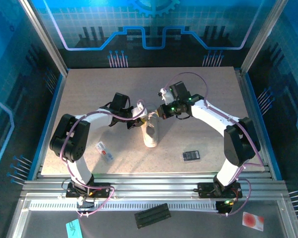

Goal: Tie the shoes

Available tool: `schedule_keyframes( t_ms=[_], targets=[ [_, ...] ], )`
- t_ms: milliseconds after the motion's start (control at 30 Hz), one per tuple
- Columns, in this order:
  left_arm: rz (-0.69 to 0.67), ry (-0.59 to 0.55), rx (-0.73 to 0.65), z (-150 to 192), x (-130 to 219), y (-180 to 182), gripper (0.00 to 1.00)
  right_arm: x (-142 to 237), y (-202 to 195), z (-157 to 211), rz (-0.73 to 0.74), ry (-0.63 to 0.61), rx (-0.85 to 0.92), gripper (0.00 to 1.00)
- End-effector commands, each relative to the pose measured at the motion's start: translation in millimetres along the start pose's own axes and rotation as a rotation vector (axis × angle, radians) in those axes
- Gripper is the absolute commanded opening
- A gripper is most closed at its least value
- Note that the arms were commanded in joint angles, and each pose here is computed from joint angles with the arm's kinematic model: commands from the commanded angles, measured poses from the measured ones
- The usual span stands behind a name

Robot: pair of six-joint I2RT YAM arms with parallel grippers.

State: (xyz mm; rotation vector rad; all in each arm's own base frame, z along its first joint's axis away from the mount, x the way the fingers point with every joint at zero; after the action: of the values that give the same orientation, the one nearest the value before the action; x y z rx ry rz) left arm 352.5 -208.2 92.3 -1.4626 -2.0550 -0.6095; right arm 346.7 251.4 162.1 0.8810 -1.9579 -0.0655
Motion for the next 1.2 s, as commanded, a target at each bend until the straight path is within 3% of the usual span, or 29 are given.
schedule_keyframes(
  t_ms=[0, 100, 700, 1167],
  targets=[
    [0.004, 0.009, -0.007, -3, 2, -1, 0.11, -3, 2, 3, -0.034, 0.034, -0.027, 0.0],
    [-0.004, 0.016, -0.007, -3, 5, -2, 0.0, -7, -1, 7, -0.036, 0.052, -0.037, 0.0],
    [-0.034, 0.097, 0.058, 22, 29, -5, 0.0, -13, -35, 32, 0.024, 0.155, -0.137, 0.0],
    [-0.061, 0.209, 0.168, 36, 27, 4, 0.0, -27, -59, 72, 0.08, 0.323, -0.188, 0.0]
  ],
)
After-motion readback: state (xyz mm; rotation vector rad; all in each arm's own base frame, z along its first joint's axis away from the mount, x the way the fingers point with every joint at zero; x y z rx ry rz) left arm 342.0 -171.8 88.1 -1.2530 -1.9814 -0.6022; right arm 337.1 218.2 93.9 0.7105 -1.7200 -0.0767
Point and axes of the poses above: each hand's point on the last joint's axis, 136 mm out from that joint toward the fingers, its own x axis back along the fingers, its own y axis along the line the jaws close on, z = x × y, the point moved 3 cm from there along x, back along the fingers, and after that the axes turned 2 degrees about x, right-handed, at the moved point
